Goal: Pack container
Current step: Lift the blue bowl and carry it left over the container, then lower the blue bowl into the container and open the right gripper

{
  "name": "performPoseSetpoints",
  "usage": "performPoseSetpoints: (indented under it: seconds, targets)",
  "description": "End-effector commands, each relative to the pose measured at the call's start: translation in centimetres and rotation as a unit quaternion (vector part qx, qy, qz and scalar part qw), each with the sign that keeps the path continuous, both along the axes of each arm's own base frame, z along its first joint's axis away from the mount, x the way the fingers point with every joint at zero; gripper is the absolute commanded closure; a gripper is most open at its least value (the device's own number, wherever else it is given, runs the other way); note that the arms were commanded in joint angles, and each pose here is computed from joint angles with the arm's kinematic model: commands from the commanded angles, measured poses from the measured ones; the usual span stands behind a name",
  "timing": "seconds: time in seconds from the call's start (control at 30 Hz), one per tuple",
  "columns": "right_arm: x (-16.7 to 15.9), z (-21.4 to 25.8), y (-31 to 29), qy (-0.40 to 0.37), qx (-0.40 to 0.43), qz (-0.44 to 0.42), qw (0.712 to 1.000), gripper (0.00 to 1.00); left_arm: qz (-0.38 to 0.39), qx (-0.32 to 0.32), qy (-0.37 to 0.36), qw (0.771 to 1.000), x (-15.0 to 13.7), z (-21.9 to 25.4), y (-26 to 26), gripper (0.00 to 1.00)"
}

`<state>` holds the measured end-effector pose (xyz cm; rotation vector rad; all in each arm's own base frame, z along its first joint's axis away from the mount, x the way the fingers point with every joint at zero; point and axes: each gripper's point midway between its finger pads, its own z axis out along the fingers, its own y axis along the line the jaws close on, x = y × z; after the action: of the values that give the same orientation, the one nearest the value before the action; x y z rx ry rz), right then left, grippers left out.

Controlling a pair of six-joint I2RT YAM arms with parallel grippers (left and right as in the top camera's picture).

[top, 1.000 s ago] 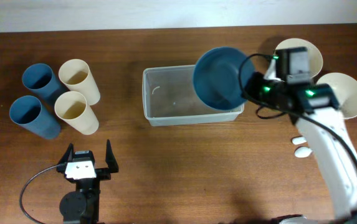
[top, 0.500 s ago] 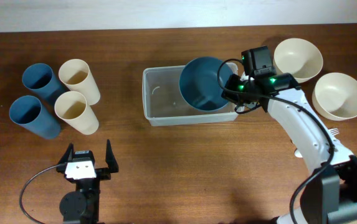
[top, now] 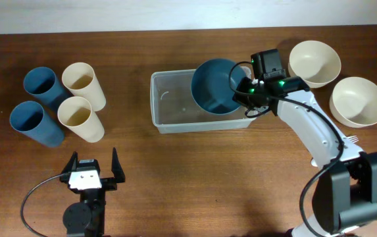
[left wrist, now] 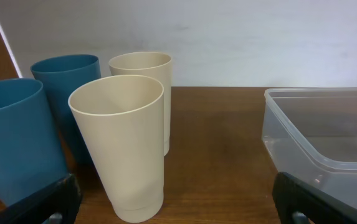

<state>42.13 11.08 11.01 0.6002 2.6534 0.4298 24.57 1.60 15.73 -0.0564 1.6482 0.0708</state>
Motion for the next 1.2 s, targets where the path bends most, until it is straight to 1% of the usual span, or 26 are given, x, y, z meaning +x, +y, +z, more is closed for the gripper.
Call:
performPoseSetpoints:
  seconds: [0.0, 0.13, 0.2, 0.23, 0.3, 0.67, 0.77, 0.9, 0.93, 1.0, 1.1, 1.17]
  targets:
    - [0.5, 0.0, 0.2, -0.004, -0.004, -0.007, 1.0, 0.96, -0.004, 0.007, 0.0, 1.0, 0.0, 0.0, -0.1, 0.0]
    - [0.5, -0.6, 0.2, 0.003, -0.006, -0.006, 1.0, 0.96, -0.004, 0.007, 0.0, 1.0, 0.0, 0.0, -0.1, 0.0]
    - [0.5, -0.9, 0.2, 0.007, -0.007, -0.006, 1.0, 0.95, -0.004, 0.007, 0.0, 1.0, 0.0, 0.0, -0.1, 0.0]
    - [0.4, -1.3, 0.2, 0.012, -0.007, -0.006, 1.0, 0.92, -0.004, 0.007, 0.0, 1.0, 0.0, 0.0, -0.1, 0.0]
    - [0.4, -1.6, 0.2, 0.016, -0.007, -0.006, 1.0, 0.91, -0.004, 0.007, 0.0, 1.0, 0.0, 0.0, -0.1, 0.01]
    - [0.6, -1.5, 0.3, 0.011, -0.005, -0.005, 1.0, 0.86, -0.004, 0.007, 0.0, 1.0, 0.0, 0.0, -0.1, 0.0]
    - [0.9, -0.8, 0.7, 0.006, 0.003, 0.001, 1.0, 0.83, -0.004, 0.007, 0.0, 1.0, 0.0, 0.0, -0.1, 0.01]
    - [1.8, 2.1, 1.4, -0.01, 0.014, 0.02, 1.0, 0.8, -0.004, 0.007, 0.0, 1.0, 0.0, 0.0, -0.1, 0.0]
    - [2.0, 3.1, 1.5, -0.015, 0.01, 0.027, 0.999, 0.76, -0.004, 0.007, 0.0, 1.0, 0.0, 0.0, -0.1, 0.0]
    - [2.4, 5.4, 1.4, -0.027, 0.001, 0.04, 0.999, 0.64, -0.004, 0.007, 0.0, 1.0, 0.0, 0.0, -0.1, 0.0]
    - [2.8, 8.7, -1.4, -0.034, -0.042, 0.009, 0.999, 0.49, -0.004, 0.007, 0.0, 1.0, 0.0, 0.0, -0.1, 0.0]
    - [2.6, 10.8, -4.4, -0.033, -0.074, -0.027, 0.996, 0.32, -0.004, 0.007, 0.0, 1.0, 0.0, 0.0, -0.1, 0.01]
